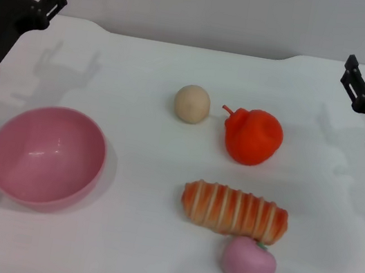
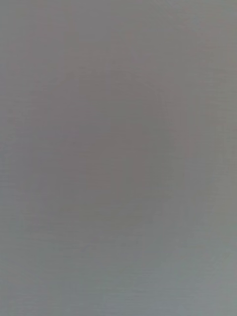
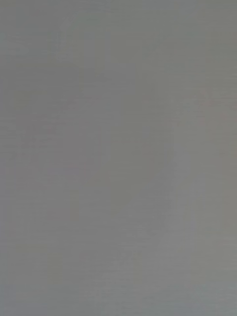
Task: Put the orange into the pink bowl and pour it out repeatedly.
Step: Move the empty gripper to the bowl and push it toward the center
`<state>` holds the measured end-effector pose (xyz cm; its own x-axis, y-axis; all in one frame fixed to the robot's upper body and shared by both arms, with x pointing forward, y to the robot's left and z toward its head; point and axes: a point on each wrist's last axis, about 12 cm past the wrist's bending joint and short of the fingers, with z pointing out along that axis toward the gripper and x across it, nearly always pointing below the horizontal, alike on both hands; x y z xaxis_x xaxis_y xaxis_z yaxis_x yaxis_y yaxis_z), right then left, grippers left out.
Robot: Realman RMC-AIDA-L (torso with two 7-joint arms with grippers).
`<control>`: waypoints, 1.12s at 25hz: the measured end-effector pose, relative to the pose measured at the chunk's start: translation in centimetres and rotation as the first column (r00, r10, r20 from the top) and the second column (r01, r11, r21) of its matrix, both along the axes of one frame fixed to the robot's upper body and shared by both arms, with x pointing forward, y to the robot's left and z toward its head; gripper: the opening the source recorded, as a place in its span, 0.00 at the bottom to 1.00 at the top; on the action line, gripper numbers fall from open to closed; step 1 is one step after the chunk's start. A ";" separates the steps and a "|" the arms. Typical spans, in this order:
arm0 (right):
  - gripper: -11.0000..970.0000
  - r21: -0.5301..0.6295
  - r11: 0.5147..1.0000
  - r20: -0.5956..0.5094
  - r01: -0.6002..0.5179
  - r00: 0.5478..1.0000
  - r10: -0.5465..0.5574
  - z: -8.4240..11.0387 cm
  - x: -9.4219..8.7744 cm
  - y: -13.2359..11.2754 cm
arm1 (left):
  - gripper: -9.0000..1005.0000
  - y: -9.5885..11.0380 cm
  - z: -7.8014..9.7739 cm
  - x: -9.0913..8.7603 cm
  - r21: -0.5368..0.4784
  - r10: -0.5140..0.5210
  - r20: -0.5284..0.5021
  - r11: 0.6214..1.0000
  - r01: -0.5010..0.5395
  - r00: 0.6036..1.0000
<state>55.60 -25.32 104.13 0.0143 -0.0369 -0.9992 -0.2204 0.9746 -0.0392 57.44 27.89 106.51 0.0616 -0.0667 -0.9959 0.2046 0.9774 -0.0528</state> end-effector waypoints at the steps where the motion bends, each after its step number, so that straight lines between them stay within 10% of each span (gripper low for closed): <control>1: 0.78 0.000 1.000 0.000 0.000 1.000 0.000 0.0 0.0 0.0 | 0.82 0.0 0.0 0.0 0.000 0.000 0.000 1.000 0.000 1.000; 13: 0.78 0.013 1.000 -0.007 0.002 1.000 -0.002 -0.1 -0.1 -0.1 | 0.82 0.0 0.1 0.2 -0.003 -0.001 -0.027 1.000 0.001 1.000; 28: 0.78 0.039 0.999 -0.110 0.023 0.994 -0.019 -0.5 0.6 -0.1 | 0.82 -1.6 10.7 0.4 0.243 0.172 -0.382 0.967 -0.080 0.908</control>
<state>56.18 -25.46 103.59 -0.0953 0.0038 -0.9954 -0.2004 0.9794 0.0229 57.80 26.30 117.21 -0.3481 0.1352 -0.9277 0.0854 0.9900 0.1122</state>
